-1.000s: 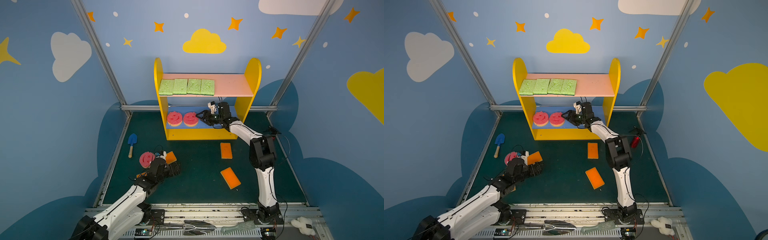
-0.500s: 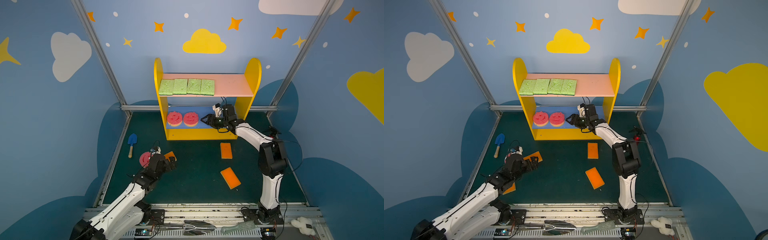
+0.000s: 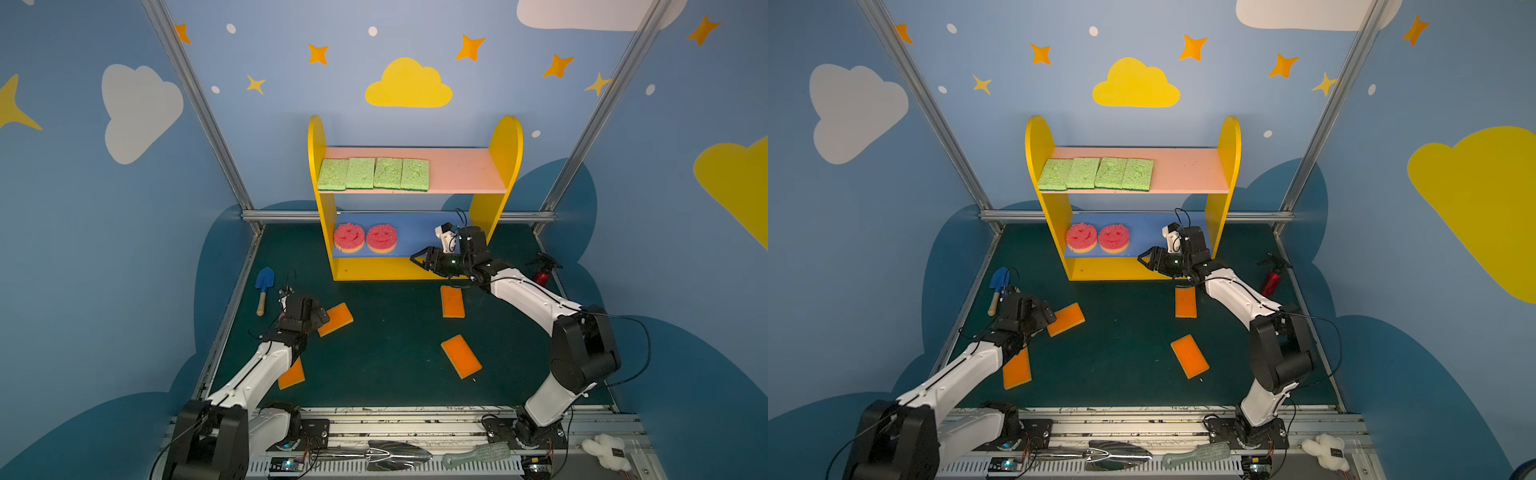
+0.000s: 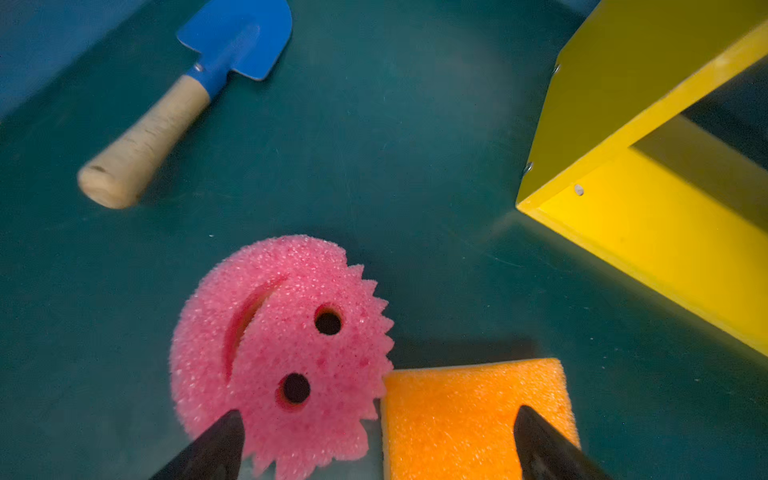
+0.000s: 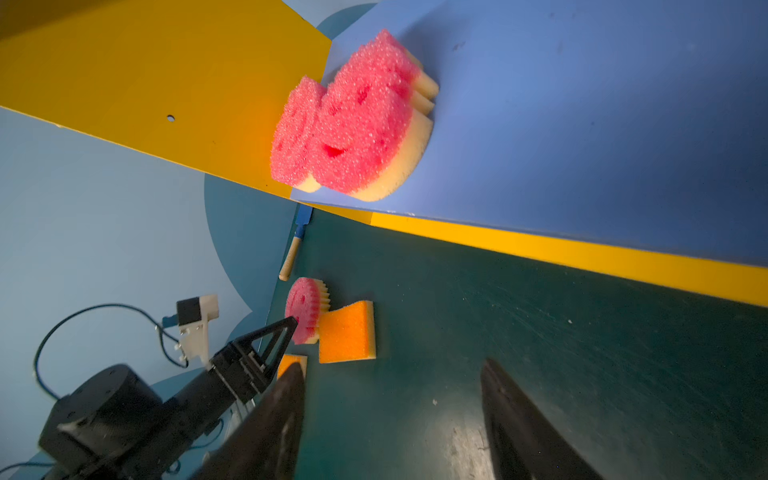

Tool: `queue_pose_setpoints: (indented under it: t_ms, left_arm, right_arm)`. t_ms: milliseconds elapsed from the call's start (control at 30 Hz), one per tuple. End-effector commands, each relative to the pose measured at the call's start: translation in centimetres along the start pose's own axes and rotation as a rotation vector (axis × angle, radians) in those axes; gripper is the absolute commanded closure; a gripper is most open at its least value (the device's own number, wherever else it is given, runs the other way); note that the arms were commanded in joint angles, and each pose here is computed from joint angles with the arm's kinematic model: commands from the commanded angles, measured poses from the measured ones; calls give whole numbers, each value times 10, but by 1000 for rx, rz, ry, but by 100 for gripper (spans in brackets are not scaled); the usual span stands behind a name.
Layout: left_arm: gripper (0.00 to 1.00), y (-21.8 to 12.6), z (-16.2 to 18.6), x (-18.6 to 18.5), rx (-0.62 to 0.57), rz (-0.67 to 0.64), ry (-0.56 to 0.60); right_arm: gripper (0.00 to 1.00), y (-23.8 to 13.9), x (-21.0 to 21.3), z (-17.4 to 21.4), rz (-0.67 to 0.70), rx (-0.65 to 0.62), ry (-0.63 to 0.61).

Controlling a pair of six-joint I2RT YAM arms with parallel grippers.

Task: Place and organize the cleaning sponges onto the shelf
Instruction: 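Withdraw the right gripper while the left gripper reaches for a third pink smiley sponge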

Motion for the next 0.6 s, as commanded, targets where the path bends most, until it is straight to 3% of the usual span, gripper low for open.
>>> queue_pose_setpoints:
  t_ms: [0, 167, 333, 567]
  left_arm:
    - [0, 11, 5, -13, 87, 30, 14]
    - [1, 25, 28, -31, 231, 147, 21]
    - [1, 26, 50, -48, 298, 222, 49]
    - [2, 24, 108, -87, 417, 327, 116]
  right_arm:
    - [34, -13, 11, 0, -18, -19, -20]
    - [34, -20, 9, 8, 5, -1, -10]
    - [35, -23, 5, 18, 22, 22, -1]
    - [35, -31, -6, 34, 48, 67, 49]
Point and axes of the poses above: each gripper's point midway between its finger pads, its own y axis out along the fingers, its own x axis along the line the jaws close on, z = x × y, the point moved 4 cm from there along -y, back along the fingers, and after that the axes turned 15 degrees about -y, right-handed, at the moved point
